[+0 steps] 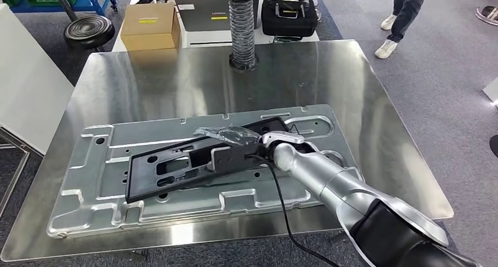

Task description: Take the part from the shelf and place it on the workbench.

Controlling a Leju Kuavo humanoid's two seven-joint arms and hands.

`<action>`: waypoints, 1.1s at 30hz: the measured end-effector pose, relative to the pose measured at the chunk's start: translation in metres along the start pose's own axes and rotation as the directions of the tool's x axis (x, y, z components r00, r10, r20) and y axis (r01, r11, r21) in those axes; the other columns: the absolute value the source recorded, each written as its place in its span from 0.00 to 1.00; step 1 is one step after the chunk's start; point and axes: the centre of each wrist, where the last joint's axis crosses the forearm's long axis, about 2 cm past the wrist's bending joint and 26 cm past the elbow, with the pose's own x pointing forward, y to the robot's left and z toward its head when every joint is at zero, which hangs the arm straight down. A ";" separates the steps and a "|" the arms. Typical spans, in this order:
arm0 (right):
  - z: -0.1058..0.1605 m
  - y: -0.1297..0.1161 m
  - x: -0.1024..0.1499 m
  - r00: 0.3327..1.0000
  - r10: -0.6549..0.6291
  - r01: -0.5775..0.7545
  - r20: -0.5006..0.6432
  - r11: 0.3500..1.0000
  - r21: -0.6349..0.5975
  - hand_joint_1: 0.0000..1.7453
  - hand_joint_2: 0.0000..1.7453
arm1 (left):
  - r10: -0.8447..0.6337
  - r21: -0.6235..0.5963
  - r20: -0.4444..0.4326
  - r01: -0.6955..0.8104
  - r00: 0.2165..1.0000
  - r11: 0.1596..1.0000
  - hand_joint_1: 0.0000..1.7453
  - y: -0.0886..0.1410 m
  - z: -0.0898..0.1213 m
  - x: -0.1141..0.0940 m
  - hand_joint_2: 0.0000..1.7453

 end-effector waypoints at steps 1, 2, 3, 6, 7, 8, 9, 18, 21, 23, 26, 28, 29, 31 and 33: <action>0.003 -0.003 0.000 0.993 -0.099 0.104 0.060 0.992 -0.078 0.00 0.00 | 0.006 -0.001 0.002 -0.006 1.000 1.000 0.00 0.000 0.000 -0.001 0.00; 0.008 -0.006 -0.001 0.974 -0.180 0.202 0.135 0.964 -0.173 0.00 0.00 | 0.016 0.000 0.005 -0.016 1.000 1.000 0.00 0.000 0.000 -0.001 0.00; 0.015 -0.010 -0.002 0.949 -0.229 0.284 0.216 0.920 -0.271 0.00 0.00 | 0.028 0.003 0.009 -0.028 1.000 1.000 0.00 0.000 0.001 -0.001 0.00; 0.047 -0.010 -0.006 0.883 -0.232 0.438 0.407 0.719 -0.539 0.00 0.00 | 0.064 0.028 0.017 -0.065 0.998 0.998 0.00 0.001 0.002 -0.003 0.00; 0.061 -0.004 -0.007 0.874 -0.210 0.461 0.438 0.646 -0.609 0.00 0.00 | 0.072 0.039 0.016 -0.073 0.997 0.997 0.00 0.002 0.002 -0.005 0.00; 0.076 0.001 -0.007 0.871 -0.182 0.471 0.456 0.572 -0.671 0.00 0.00 | 0.078 0.049 0.014 -0.079 0.997 0.996 0.00 0.002 0.004 -0.007 0.00; 0.090 0.007 -0.005 0.873 -0.154 0.473 0.463 0.503 -0.724 0.00 0.00 | 0.083 0.058 0.011 -0.083 0.997 0.995 0.00 0.003 0.005 -0.009 0.00; 0.238 0.039 0.031 0.881 0.068 0.470 0.468 0.001 -0.883 0.00 0.00 | 0.104 0.083 -0.006 -0.104 0.995 0.991 0.00 0.004 0.011 -0.019 0.00; 0.278 0.056 0.041 0.908 0.101 0.414 0.406 -0.075 -0.907 0.00 0.00 | 0.100 0.079 -0.002 -0.099 0.995 0.992 0.00 0.005 0.010 -0.019 0.00; 0.296 0.068 0.047 0.932 0.095 0.360 0.351 -0.110 -0.926 0.00 0.00 | 0.097 0.075 0.004 -0.097 0.995 0.992 0.00 0.005 0.010 -0.018 0.00; 0.309 0.080 0.054 0.955 0.074 0.296 0.288 -0.136 -0.946 0.00 0.00 | 0.096 0.068 0.011 -0.096 0.995 0.993 0.00 0.006 0.008 -0.015 0.00; 0.313 0.085 0.057 0.961 0.063 0.277 0.270 -0.139 -0.951 0.00 0.00 | 0.095 0.065 0.020 -0.097 0.995 0.993 0.00 0.006 0.005 -0.011 0.00; 0.314 0.087 0.058 0.963 0.060 0.270 0.264 -0.140 -0.953 0.00 0.00 | 0.096 0.063 0.024 -0.097 0.995 0.993 0.00 0.006 0.005 -0.009 0.00; 0.316 0.091 0.060 0.968 0.045 0.251 0.247 -0.142 -0.958 0.00 0.00 | 0.094 0.062 0.027 -0.096 0.995 0.993 0.00 0.006 0.004 -0.008 0.00; 0.319 0.099 0.062 0.974 0.018 0.227 0.227 -0.145 -0.963 0.00 0.00 | 0.092 0.060 0.026 -0.094 0.995 0.994 0.00 0.006 0.004 -0.007 0.00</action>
